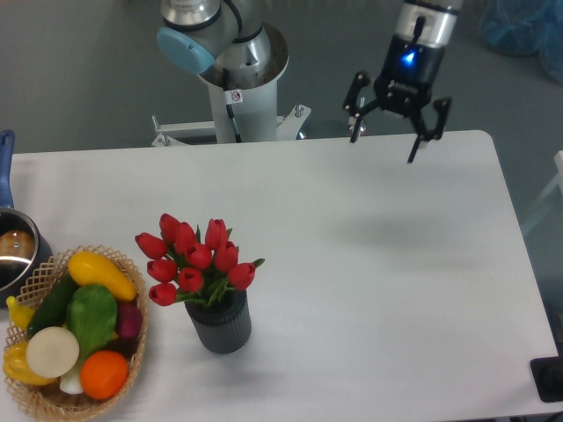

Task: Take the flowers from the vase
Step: 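Move the open gripper down toward the red tulip stems in the vase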

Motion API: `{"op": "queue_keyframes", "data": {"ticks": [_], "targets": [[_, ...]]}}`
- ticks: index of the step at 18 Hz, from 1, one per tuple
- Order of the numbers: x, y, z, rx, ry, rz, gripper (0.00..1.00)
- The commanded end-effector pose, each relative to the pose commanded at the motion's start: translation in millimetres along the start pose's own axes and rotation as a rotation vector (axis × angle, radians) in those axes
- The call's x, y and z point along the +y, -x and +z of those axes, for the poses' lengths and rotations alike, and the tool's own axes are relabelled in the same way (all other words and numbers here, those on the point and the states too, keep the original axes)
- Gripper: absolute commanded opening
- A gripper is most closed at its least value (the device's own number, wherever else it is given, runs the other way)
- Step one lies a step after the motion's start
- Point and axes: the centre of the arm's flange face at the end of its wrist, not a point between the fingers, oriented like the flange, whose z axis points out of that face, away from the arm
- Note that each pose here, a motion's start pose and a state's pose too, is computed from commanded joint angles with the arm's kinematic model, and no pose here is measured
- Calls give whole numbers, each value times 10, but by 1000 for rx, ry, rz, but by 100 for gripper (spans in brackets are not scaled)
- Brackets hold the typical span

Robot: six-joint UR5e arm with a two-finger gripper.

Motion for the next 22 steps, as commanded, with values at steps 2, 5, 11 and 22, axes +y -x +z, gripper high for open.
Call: {"op": "queue_keyframes", "data": {"ticks": [2, 5, 11, 22], "targets": [[-118, -95, 120, 26, 5, 22, 100], [-146, -119, 300, 64, -4, 20, 100], [-275, -164, 722, 77, -7, 103, 100], [-665, -177, 1336, 115, -190, 168, 100]]}}
